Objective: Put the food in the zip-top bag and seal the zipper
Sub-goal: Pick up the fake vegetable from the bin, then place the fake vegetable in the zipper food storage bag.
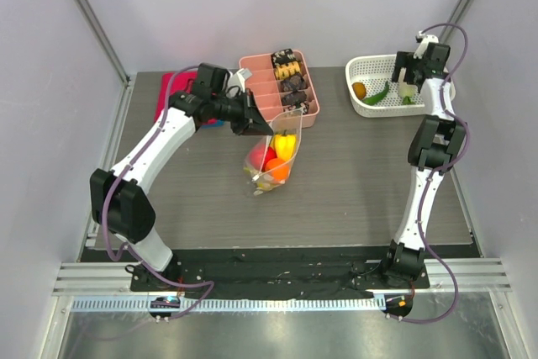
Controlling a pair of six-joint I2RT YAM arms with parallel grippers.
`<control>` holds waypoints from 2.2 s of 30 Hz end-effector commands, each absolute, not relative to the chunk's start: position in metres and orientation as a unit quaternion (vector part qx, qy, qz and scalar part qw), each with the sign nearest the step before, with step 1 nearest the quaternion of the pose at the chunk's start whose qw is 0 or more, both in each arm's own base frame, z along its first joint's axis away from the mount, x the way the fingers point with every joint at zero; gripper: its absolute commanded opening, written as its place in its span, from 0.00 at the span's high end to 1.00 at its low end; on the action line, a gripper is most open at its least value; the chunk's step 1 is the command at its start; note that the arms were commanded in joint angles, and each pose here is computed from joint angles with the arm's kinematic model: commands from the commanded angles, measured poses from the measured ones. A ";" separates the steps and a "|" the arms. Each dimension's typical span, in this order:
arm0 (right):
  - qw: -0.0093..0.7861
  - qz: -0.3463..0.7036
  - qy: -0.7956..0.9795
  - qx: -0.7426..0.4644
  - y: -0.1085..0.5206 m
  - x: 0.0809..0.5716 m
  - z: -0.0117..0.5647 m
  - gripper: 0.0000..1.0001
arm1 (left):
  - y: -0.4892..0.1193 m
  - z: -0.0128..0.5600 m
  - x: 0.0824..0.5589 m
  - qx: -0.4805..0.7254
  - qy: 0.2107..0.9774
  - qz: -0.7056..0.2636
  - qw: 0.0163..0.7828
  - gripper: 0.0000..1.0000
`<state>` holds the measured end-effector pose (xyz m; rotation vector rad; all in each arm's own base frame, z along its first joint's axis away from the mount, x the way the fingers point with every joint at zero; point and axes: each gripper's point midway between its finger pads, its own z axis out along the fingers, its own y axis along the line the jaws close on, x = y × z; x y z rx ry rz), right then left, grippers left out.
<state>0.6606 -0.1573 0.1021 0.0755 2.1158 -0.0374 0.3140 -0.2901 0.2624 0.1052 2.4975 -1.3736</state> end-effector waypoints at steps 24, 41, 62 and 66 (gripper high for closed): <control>0.574 -0.067 0.816 0.026 -0.178 0.679 0.159 0.99 | -0.279 0.313 0.311 0.076 0.848 -0.478 0.216 1.00; 0.591 0.322 0.739 0.032 -0.017 0.541 0.373 0.99 | -0.295 0.294 0.320 0.039 0.846 -0.501 0.177 1.00; 0.240 0.542 0.803 -0.060 0.225 0.266 0.329 0.99 | -0.296 0.303 0.322 0.042 0.841 -0.503 0.193 1.00; 0.198 0.508 0.837 -0.036 0.233 0.260 0.300 0.99 | -0.296 0.301 0.321 0.040 0.842 -0.502 0.193 1.00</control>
